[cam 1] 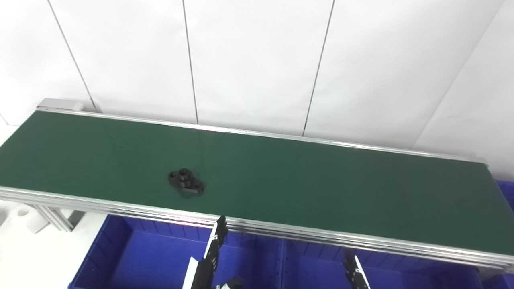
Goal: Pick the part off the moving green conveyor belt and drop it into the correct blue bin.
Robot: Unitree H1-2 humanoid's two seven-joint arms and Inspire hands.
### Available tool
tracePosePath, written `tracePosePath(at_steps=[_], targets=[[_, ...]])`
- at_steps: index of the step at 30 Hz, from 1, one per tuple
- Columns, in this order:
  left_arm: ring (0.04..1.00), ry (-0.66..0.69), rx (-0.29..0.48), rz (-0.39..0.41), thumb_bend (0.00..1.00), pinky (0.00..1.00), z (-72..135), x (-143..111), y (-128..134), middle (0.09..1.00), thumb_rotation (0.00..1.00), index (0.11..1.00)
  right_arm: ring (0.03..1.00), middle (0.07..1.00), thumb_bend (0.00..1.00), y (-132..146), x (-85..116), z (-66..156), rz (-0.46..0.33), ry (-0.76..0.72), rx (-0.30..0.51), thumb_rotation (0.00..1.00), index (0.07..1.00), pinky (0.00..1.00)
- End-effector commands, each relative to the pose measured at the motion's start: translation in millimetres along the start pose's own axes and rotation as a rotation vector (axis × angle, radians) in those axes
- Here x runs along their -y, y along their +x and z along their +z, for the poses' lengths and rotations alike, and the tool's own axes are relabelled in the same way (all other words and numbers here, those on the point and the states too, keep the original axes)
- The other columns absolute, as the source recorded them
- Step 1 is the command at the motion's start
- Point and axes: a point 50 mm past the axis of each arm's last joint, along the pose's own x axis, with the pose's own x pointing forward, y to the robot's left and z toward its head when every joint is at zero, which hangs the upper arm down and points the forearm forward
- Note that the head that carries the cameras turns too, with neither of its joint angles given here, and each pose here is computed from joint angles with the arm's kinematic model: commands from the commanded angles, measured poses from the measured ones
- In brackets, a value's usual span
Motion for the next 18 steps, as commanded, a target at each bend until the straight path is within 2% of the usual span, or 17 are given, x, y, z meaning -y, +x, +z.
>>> tracePosePath(at_steps=[1, 8, 11, 13, 15, 17, 18], targets=[[0.96, 0.004, 0.059, 0.006, 0.92, 0.94, 6, 1, 2, 0.995, 0.88, 1.0, 1.0, 1.0, 1.0, 8, 3, 13, 0.009, -0.014, 0.115, 0.92, 1.0, 1.0], [0.952, 0.007, 0.059, 0.006, 0.89, 0.92, 6, -1, 2, 0.995, 0.86, 1.0, 1.0, 1.0, 0.98, 12, 0, 20, 0.027, -0.053, 0.151, 0.86, 1.0, 1.0], [0.954, 0.007, 0.061, 0.006, 0.88, 0.92, 6, 0, 2, 0.992, 0.85, 1.0, 1.0, 1.0, 0.98, 12, 1, 23, 0.028, -0.106, 0.155, 0.88, 1.0, 1.0], [0.952, 0.008, 0.06, 0.006, 0.88, 0.91, 6, 0, 2, 0.991, 0.85, 1.0, 0.985, 1.0, 0.94, 13, -1, 29, -0.002, -0.18, 0.179, 0.86, 1.0, 0.99], [0.953, 0.007, 0.062, 0.006, 0.88, 0.91, 6, -1, 3, 0.993, 0.85, 1.0, 0.96, 1.0, 0.9, 16, -3, 40, -0.051, -0.256, 0.221, 0.83, 1.0, 0.94], [0.955, 0.007, 0.064, 0.005, 0.87, 0.92, 6, -2, 4, 0.996, 0.85, 1.0, 0.943, 0.999, 0.87, 20, -4, 55, -0.095, -0.308, 0.257, 0.78, 1.0, 0.9], [0.956, 0.008, 0.065, 0.005, 0.87, 0.92, 6, -2, 4, 0.996, 0.85, 1.0, 0.919, 0.974, 0.86, 22, -4, 62, -0.113, -0.327, 0.27, 0.72, 1.0, 0.87]])
